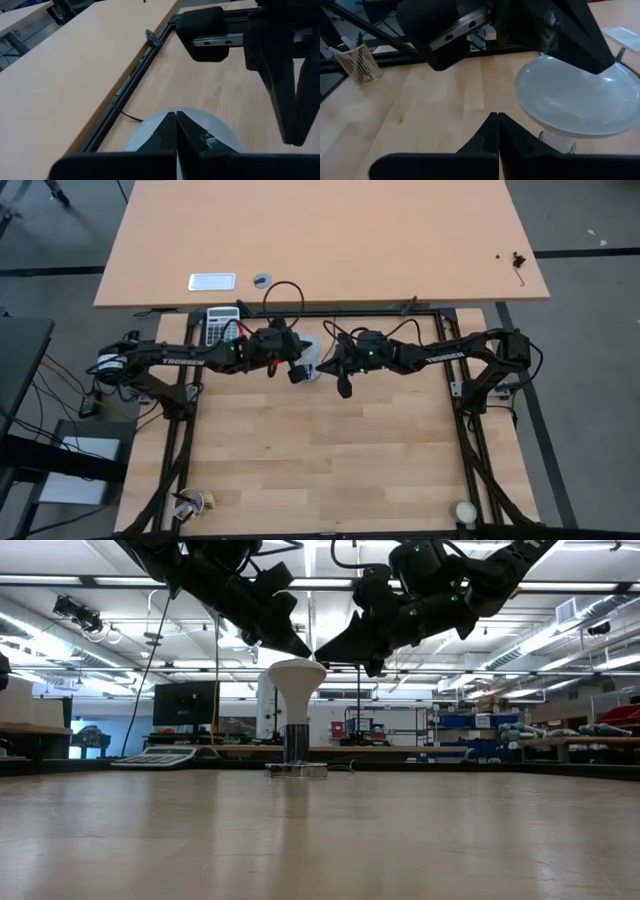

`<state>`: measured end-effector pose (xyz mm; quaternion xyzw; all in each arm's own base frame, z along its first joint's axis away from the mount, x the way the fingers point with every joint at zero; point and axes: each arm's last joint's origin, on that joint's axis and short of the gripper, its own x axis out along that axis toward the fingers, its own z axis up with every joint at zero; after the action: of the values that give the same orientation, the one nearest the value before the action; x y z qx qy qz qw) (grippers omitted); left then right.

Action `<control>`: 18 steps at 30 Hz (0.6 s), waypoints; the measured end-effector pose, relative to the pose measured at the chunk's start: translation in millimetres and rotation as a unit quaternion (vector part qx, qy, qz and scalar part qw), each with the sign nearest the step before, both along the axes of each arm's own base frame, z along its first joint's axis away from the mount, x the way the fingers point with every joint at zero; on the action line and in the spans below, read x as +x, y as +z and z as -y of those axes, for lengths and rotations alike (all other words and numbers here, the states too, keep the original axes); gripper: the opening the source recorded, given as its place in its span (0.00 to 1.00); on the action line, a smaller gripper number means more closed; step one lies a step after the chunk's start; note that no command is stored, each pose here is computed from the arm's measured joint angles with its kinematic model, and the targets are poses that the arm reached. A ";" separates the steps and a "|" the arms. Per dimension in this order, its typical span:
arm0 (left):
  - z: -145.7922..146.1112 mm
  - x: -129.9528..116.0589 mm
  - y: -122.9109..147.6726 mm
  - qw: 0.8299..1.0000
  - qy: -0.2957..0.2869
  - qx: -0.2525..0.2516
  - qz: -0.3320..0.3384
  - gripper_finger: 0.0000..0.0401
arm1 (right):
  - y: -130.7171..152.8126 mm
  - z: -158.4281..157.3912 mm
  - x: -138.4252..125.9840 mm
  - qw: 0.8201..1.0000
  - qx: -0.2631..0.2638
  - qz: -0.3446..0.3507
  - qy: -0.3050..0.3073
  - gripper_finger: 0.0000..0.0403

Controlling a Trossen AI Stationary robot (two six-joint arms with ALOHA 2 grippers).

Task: Screw lightbulb
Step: Remove the lightbulb from the lamp

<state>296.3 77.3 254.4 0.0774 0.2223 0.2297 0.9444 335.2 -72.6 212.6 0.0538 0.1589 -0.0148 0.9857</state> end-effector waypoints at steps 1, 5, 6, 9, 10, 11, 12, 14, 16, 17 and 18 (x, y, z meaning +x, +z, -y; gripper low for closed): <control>0.0 0.1 0.4 1.000 0.000 0.000 0.002 0.00 | -0.1 0.1 0.0 1.000 -0.003 0.000 0.001 0.02; -0.2 0.6 2.7 1.000 0.000 0.003 0.013 0.00 | 0.7 0.1 0.2 1.000 -0.008 0.004 0.002 0.02; -0.1 0.4 3.7 1.000 0.000 0.004 0.015 0.00 | 0.6 0.1 0.2 1.000 -0.008 0.003 0.002 0.02; -0.3 0.6 5.4 1.000 0.002 0.006 0.021 0.00 | 0.6 0.1 0.2 1.000 -0.008 0.003 0.002 0.02; -0.3 0.5 5.6 1.000 0.002 0.006 0.022 0.00 | 0.6 0.1 0.2 1.000 -0.008 0.003 0.002 0.02; -0.1 0.0 6.4 1.000 0.002 0.006 0.022 0.00 | 0.6 0.1 0.2 1.000 -0.008 0.003 0.002 0.02; -0.1 -0.3 7.1 1.000 0.002 0.007 0.024 0.00 | 0.6 0.1 0.2 1.000 -0.008 0.003 0.001 0.02; 0.0 -0.6 8.9 1.000 0.002 0.008 0.029 0.00 | 0.6 0.1 0.2 1.000 -0.008 0.003 0.001 0.02; 0.4 -2.5 10.7 1.000 0.002 0.008 0.028 0.00 | 0.6 0.1 0.2 1.000 -0.009 0.003 0.001 0.02; 0.4 -2.5 12.2 0.999 0.002 0.010 0.034 0.00 | 0.7 0.1 0.2 1.000 -0.011 0.003 0.002 0.02; 0.4 -2.5 13.7 0.999 0.002 0.011 0.038 0.00 | 0.6 0.1 0.2 1.000 -0.012 0.003 0.002 0.02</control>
<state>293.8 76.8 268.1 0.0784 0.1835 0.2368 0.9509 335.3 -72.7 213.2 0.0421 0.1559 -0.0146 0.9868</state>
